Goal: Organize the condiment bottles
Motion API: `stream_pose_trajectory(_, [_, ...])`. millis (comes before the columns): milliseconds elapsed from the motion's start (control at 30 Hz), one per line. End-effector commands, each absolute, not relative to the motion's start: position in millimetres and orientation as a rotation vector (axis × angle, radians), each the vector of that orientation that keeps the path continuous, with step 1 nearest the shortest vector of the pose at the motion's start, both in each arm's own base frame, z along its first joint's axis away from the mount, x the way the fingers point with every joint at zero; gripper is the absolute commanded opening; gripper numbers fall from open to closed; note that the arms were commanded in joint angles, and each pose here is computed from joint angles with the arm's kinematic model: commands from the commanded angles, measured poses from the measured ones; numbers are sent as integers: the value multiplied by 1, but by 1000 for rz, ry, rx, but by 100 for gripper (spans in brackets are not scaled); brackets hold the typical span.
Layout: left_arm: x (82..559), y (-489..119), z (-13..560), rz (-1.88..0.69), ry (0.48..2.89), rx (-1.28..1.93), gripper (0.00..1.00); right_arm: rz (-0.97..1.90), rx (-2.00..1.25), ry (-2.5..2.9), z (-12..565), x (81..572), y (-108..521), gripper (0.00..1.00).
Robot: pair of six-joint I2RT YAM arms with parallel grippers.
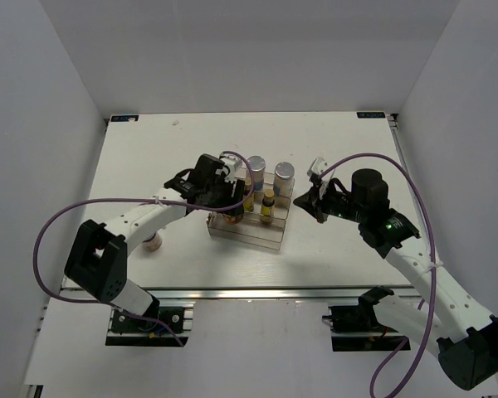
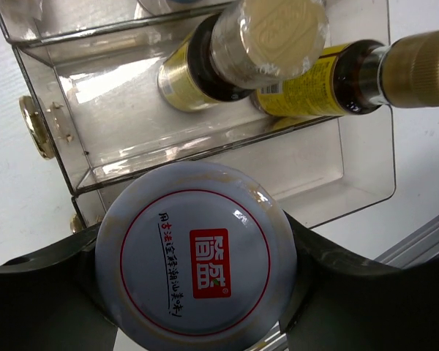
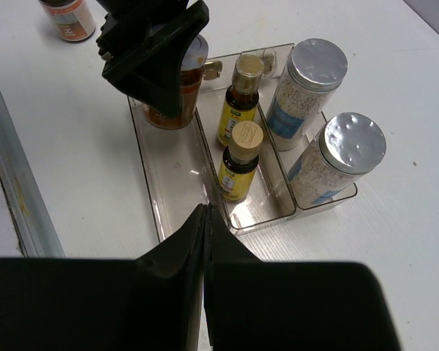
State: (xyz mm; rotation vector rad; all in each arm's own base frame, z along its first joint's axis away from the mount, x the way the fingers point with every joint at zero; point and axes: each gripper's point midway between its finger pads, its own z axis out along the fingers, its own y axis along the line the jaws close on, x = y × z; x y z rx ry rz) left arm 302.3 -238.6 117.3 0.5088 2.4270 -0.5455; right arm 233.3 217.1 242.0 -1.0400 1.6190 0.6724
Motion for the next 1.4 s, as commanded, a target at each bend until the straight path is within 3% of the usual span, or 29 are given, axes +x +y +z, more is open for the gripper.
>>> stream_pose_trajectory(0, [312, -247, 139, -558, 2323, 486, 0, 663, -1026, 1575, 252, 238, 218, 0])
stream_pose_trajectory(300, [307, -254, 109, -451, 2363, 488, 4, 672, -1035, 1573, 251, 237, 219, 0])
stream_pose_trajectory(367, [311, -249, 101, -377, 2374, 467, 14, 670, -1034, 1572, 251, 237, 219, 0])
stream_pose_trajectory(467, [309, -252, 97, -343, 2374, 466, 46, 670, -1034, 1571, 252, 237, 219, 0])
stream_pose_trajectory(567, [308, -253, 99, -328, 2369, 459, 66, 673, -1036, 1572, 251, 236, 220, 0])
stream_pose_trajectory(733, [305, -251, 111, -330, 2352, 447, 74, 679, -1040, 1571, 251, 235, 220, 0])
stream_pose_trajectory(867, [302, -250, 131, -360, 2316, 429, 88, 684, -1045, 1571, 250, 234, 221, 0])
stream_pose_trajectory(1000, [299, -245, 155, -366, 2286, 418, 90, 687, -1049, 1568, 251, 233, 221, 0])
stream_pose_trajectory(1067, [297, -241, 157, -354, 2294, 408, 89, 685, -1049, 1568, 251, 234, 221, 0])
stream_pose_trajectory(1133, [293, -229, 185, -351, 2241, 348, 79, 685, -1049, 1566, 251, 234, 220, 0])
stream_pose_trajectory(1200, [284, -211, 211, -360, 2190, 224, 56, 684, -1048, 1562, 252, 233, 220, 0])
stream_pose_trajectory(1233, [282, -196, 210, -318, 2183, 109, 25, 684, -1048, 1560, 253, 233, 220, 0])
stream_pose_trajectory(1267, [279, -184, 214, -301, 2166, 44, 14, 686, -1050, 1557, 253, 232, 221, 0])
stream_pose_trajectory(1300, [269, -169, 223, -295, 2140, -17, 6, 686, -1049, 1557, 253, 233, 220, 0])
stream_pose_trajectory(1367, [261, -141, 218, -219, 2133, -199, 0, 691, -1053, 1560, 252, 232, 221, 0])
